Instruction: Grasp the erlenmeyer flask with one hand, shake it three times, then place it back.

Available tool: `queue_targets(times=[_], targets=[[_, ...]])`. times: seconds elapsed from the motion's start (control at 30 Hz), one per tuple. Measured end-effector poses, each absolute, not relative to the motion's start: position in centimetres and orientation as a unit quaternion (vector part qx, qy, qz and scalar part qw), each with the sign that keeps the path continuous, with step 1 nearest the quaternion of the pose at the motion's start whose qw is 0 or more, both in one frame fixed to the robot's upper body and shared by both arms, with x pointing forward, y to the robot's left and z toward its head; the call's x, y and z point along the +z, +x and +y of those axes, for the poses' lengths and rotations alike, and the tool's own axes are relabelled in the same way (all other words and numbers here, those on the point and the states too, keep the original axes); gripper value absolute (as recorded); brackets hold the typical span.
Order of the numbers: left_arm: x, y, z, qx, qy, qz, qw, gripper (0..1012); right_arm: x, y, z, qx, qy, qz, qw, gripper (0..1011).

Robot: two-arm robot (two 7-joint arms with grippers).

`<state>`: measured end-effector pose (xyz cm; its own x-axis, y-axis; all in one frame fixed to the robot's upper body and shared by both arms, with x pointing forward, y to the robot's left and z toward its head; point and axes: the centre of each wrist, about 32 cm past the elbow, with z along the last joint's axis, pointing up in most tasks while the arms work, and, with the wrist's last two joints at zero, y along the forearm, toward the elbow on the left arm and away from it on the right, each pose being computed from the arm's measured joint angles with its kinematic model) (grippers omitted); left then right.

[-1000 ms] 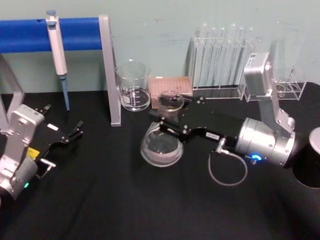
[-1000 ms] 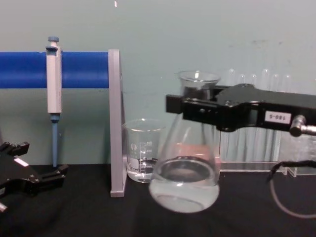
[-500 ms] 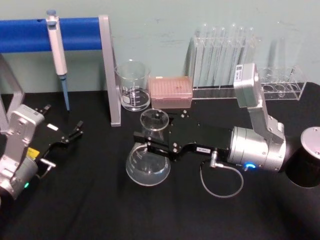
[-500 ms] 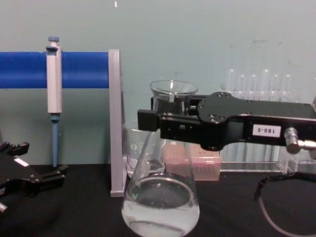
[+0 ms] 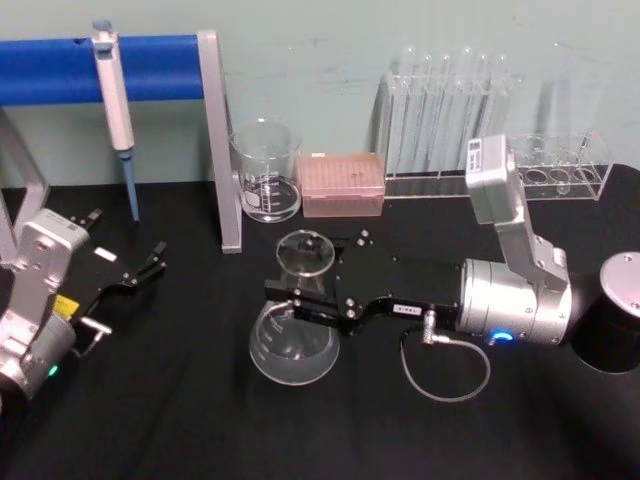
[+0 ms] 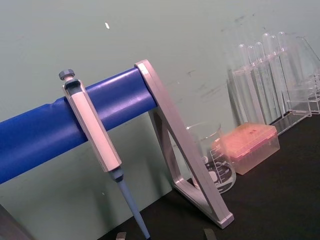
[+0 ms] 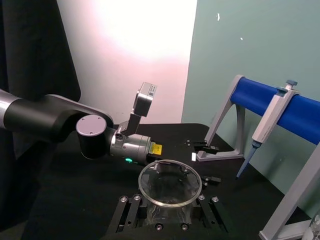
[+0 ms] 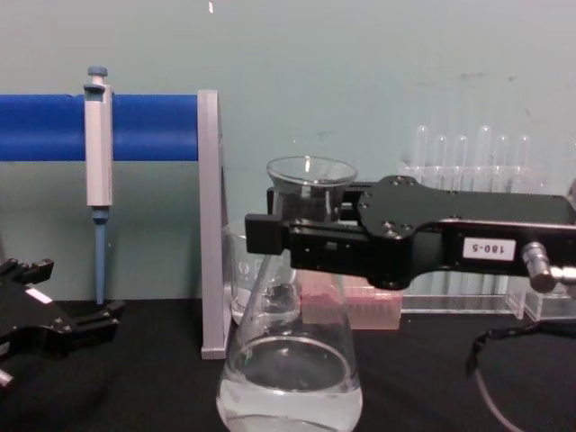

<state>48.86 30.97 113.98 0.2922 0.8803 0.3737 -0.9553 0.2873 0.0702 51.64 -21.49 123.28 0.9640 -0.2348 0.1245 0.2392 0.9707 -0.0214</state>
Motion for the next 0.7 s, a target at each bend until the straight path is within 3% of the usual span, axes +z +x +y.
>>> queue_targets(times=[0.43, 0.7], targets=[[113.98, 48.86, 30.96, 0.58, 0.141, -0.132, 0.791, 1001, 123.29, 51.85, -21.67, -0.157, -0.012, -0.059, 0.986, 449], [113.98, 48.86, 30.97, 0.58, 0.141, -0.132, 0.791, 1001, 123.17, 51.73, -22.0, -0.224, -0.002, -0.057, 0.973, 449]])
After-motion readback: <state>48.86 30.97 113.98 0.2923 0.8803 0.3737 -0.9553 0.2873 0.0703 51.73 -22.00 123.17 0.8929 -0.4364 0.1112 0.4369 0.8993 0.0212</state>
